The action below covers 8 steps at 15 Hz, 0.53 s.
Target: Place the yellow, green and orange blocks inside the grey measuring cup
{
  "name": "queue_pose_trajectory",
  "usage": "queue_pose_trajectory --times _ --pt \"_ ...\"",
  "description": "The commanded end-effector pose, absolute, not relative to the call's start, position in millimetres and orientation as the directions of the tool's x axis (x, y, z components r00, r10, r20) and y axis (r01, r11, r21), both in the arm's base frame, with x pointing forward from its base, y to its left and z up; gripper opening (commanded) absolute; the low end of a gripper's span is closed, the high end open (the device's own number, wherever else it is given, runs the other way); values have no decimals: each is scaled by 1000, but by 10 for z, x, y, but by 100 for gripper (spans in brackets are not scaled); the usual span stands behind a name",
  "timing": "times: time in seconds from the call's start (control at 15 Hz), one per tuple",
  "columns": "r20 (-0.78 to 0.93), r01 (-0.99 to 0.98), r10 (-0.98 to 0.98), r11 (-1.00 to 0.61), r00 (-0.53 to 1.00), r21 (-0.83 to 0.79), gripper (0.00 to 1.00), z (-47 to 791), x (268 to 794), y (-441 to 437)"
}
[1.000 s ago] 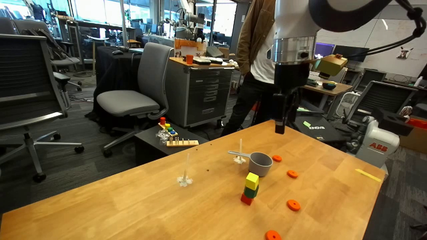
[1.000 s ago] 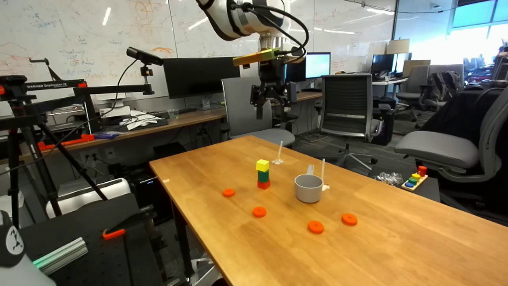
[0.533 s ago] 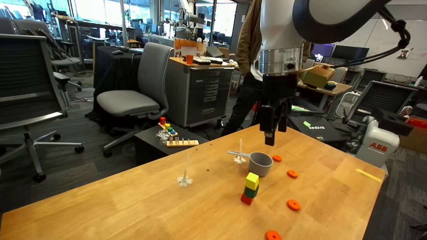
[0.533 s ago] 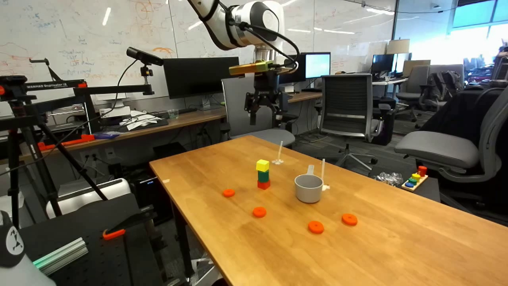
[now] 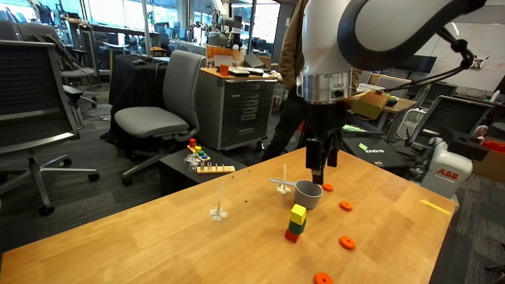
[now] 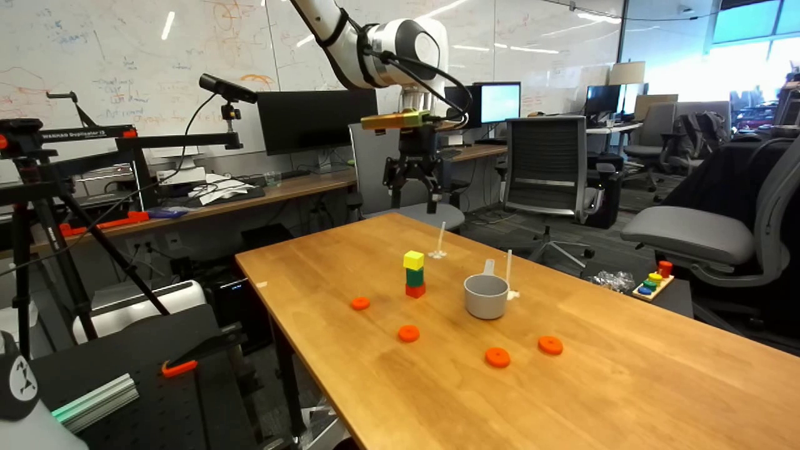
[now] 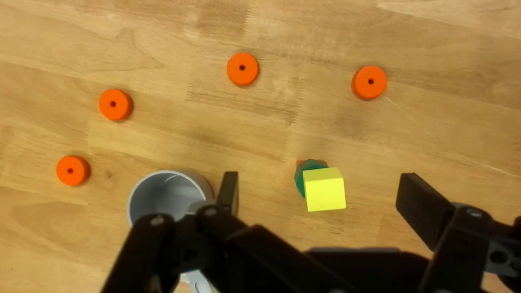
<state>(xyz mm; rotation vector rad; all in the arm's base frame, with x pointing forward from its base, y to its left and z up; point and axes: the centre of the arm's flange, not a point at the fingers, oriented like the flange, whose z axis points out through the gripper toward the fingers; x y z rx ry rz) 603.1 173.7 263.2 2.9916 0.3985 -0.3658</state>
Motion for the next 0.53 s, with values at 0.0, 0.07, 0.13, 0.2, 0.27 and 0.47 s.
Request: queue_pose_trajectory --times 0.0,0.07,0.13,0.2,0.27,0.47 --pt "-281 293 264 -954 923 68 100 2335 6159 1794" --pt "-293 294 262 -953 919 68 100 2255 6157 1792" --pt "-306 295 262 -953 915 67 100 2168 6156 1782" --pt "-319 299 262 -952 911 71 100 2098 6169 1779" --pt "-331 303 265 -951 905 66 100 2020 6169 1768" --pt "-353 318 275 -946 894 68 100 1855 6195 1761"
